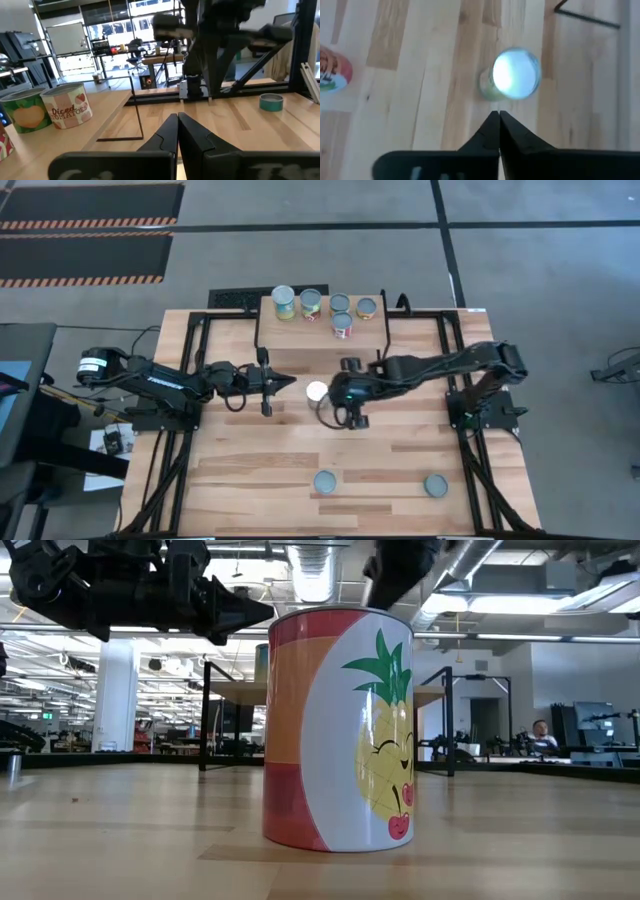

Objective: Pick and place cans onto a shelf
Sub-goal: Put the canned oranges on the shelf aligned with the canned carrots

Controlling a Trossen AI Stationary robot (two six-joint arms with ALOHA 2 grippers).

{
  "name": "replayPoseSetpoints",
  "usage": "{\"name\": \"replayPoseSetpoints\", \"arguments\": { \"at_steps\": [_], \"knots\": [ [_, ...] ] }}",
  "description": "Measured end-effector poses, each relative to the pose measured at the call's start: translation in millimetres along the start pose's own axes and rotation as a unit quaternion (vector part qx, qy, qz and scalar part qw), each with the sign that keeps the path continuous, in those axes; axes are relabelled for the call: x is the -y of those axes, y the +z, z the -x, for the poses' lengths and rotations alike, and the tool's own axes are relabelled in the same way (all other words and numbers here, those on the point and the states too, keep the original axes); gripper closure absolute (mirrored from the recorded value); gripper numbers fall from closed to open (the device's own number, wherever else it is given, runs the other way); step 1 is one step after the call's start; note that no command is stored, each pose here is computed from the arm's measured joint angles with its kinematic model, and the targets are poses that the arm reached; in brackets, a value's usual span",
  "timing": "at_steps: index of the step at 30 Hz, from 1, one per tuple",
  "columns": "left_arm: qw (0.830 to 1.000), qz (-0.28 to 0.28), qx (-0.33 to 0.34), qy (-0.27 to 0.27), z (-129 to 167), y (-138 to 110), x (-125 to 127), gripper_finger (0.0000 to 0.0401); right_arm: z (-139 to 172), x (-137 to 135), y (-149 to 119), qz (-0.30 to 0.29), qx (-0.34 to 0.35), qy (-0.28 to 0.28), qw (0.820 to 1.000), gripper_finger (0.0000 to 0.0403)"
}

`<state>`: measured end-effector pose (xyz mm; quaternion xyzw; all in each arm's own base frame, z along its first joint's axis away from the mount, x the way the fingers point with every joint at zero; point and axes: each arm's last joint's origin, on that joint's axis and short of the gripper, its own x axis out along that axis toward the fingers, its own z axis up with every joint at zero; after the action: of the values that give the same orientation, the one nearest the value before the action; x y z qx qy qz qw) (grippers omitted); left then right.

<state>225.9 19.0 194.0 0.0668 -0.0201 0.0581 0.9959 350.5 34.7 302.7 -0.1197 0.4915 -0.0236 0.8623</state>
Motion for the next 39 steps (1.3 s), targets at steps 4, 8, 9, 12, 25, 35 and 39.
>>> {"name": "replayPoseSetpoints", "arguments": {
  "at_steps": [4,8,9,12,25,35,39],
  "knots": [
    [1.000,0.015,-0.002,-0.004,-1.7,1.3,0.1,0.0400,-9.2,-5.6,-34.5,-0.033,0.051,0.001,0.998,0.0386],
    [0.999,0.025,-0.014,-0.030,-9.5,7.7,2.3,0.0401,-21.4,-11.3,-71.0,-0.061,0.123,0.000,0.991,0.0387],
    [0.999,0.028,-0.020,-0.034,-12.1,9.8,3.5,0.0401,-23.2,-12.7,-80.0,-0.066,0.141,0.001,0.988,0.0391],
    [0.997,0.038,-0.049,-0.048,-20.8,17.0,8.4,0.0401,-26.3,-16.1,-103.1,-0.079,0.206,0.011,0.975,0.0397],
    [0.960,0.038,-0.275,-0.039,-55.7,52.5,30.6,0.0387,-42.9,-10.6,-195.0,-0.128,0.358,0.003,0.925,0.0396],
    [0.920,-0.017,-0.392,-0.013,-95.6,49.5,43.8,0.0314,-53.5,-9.9,-227.9,-0.154,0.356,-0.008,0.922,0.0392],
    [0.913,-0.026,-0.408,-0.015,-105.7,49.8,49.0,0.0297,-55.5,-11.4,-231.5,-0.152,0.352,-0.007,0.924,0.0393]
  ]
}}
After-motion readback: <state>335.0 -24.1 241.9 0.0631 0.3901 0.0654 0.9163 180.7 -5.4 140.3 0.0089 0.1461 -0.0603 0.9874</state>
